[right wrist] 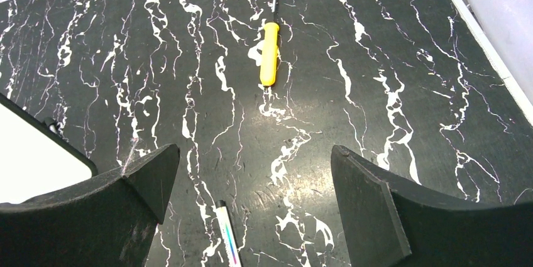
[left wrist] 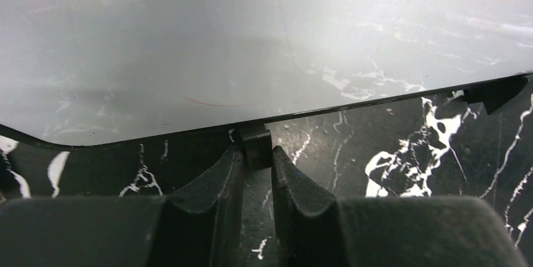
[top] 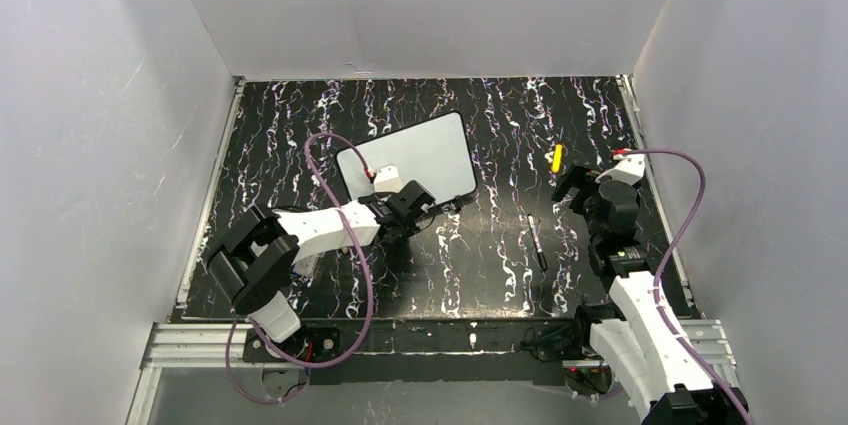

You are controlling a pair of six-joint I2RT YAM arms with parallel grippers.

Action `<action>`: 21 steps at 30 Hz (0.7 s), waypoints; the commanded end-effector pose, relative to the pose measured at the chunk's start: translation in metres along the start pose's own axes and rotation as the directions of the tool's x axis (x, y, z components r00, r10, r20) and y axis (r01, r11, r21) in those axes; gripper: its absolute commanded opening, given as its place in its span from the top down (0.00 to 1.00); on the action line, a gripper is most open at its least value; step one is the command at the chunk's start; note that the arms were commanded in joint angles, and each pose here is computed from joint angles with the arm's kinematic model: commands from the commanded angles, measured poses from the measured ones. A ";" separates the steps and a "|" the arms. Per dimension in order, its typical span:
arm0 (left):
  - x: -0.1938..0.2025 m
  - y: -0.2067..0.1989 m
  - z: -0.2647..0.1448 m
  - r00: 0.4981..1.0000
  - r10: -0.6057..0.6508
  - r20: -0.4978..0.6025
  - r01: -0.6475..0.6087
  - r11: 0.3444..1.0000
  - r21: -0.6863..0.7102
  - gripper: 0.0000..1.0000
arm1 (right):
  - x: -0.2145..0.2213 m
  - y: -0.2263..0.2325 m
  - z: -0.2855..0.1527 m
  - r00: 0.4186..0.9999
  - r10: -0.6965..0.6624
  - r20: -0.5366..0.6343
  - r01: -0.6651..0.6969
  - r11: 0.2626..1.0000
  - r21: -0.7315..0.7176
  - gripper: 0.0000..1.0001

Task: Write a sentence on the whiteboard
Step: Move the whiteboard stand to the center of the board.

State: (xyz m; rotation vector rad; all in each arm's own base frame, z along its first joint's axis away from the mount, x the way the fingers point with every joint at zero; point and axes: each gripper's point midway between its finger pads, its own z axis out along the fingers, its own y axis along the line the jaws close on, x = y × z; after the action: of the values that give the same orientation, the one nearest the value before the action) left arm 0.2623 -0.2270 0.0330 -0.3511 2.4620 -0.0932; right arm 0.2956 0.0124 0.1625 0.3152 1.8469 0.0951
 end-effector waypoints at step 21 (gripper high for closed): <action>0.015 -0.003 -0.051 0.999 0.034 0.017 -0.036 0.991 0.132 0.22 | 0.032 0.031 0.007 0.974 -0.031 -0.226 -0.002 0.990 -0.144 0.07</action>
State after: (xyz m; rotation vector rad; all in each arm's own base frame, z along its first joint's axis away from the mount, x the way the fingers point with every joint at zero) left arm 0.2262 -0.2458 0.0481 -0.2966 2.4743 -0.2251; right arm 0.2947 0.0345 0.1327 0.2387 1.9992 0.1852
